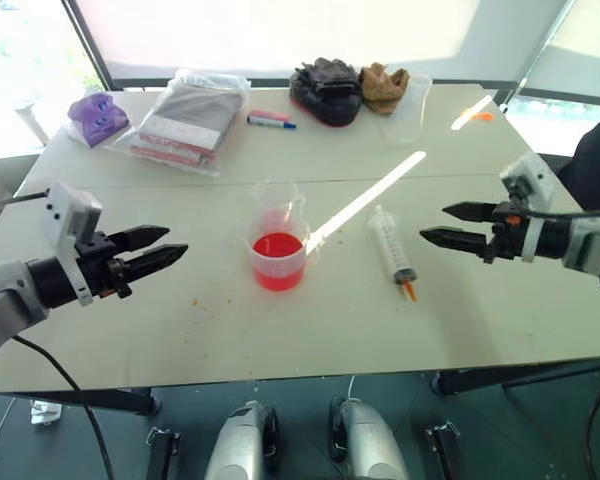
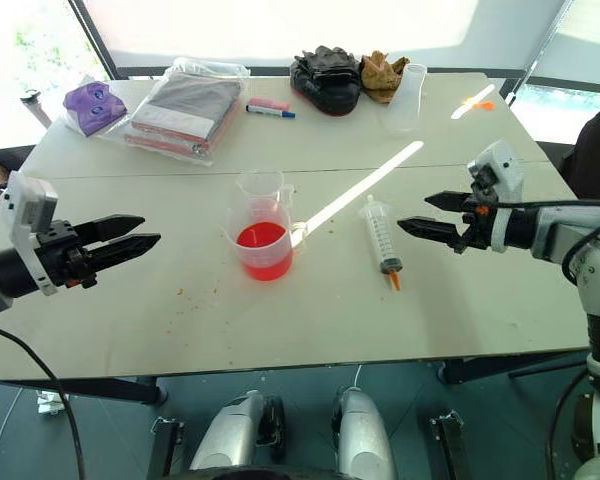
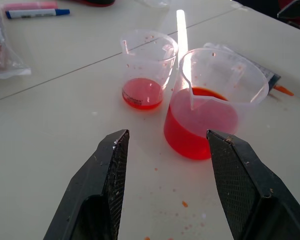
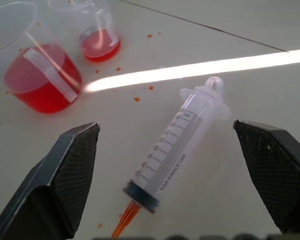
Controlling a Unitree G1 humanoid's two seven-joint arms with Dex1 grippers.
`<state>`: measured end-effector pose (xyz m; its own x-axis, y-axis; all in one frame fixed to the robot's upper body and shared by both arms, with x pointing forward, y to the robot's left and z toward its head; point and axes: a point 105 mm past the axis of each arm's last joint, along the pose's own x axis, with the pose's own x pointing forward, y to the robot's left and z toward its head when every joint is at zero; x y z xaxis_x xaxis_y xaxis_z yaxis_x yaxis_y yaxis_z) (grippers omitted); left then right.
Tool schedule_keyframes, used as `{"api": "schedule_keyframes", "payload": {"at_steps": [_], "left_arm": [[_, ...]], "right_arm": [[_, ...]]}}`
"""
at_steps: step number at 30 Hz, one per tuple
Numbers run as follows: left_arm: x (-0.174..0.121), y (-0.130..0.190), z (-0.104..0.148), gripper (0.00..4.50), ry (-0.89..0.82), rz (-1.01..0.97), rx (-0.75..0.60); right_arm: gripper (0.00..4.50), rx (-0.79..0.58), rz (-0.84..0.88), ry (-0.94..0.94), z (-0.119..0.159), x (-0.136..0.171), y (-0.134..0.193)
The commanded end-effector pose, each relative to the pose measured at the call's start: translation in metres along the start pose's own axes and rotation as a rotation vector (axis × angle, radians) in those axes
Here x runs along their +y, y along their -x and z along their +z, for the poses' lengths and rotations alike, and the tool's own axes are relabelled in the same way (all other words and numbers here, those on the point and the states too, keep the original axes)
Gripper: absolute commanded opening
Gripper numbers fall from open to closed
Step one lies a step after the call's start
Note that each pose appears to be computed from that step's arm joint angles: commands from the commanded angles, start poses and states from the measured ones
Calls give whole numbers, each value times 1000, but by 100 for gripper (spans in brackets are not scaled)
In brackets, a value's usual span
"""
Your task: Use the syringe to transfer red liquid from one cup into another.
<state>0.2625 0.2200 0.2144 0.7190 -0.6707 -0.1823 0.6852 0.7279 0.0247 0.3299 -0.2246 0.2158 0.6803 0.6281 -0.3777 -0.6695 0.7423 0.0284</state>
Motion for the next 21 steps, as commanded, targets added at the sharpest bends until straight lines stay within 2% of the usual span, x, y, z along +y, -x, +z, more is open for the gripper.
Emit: {"api": "schedule_keyframes", "payload": {"at_steps": [1, 3, 8, 11, 16, 21], "left_arm": [[7, 2, 24, 258, -109, -11, -26], [9, 0, 38, 258, -155, -48, -32], [8, -6, 65, 258, -264, -179, -19], [13, -11, 81, 258, -317, -214, -49], [17, -15, 103, 258, -374, -218, -120], [11, -12, 104, 258, -369, -206, -156]], "right_arm": [[447, 61, -72, -124, 25, -5, -8], [447, 91, -61, -248, 41, -1, -20], [447, 216, 13, -318, 55, 14, -41], [447, 304, 33, -342, 54, 19, -55], [447, 407, -33, -324, 40, 1, -71], [447, 489, -20, -283, 28, -2, -83]]}}
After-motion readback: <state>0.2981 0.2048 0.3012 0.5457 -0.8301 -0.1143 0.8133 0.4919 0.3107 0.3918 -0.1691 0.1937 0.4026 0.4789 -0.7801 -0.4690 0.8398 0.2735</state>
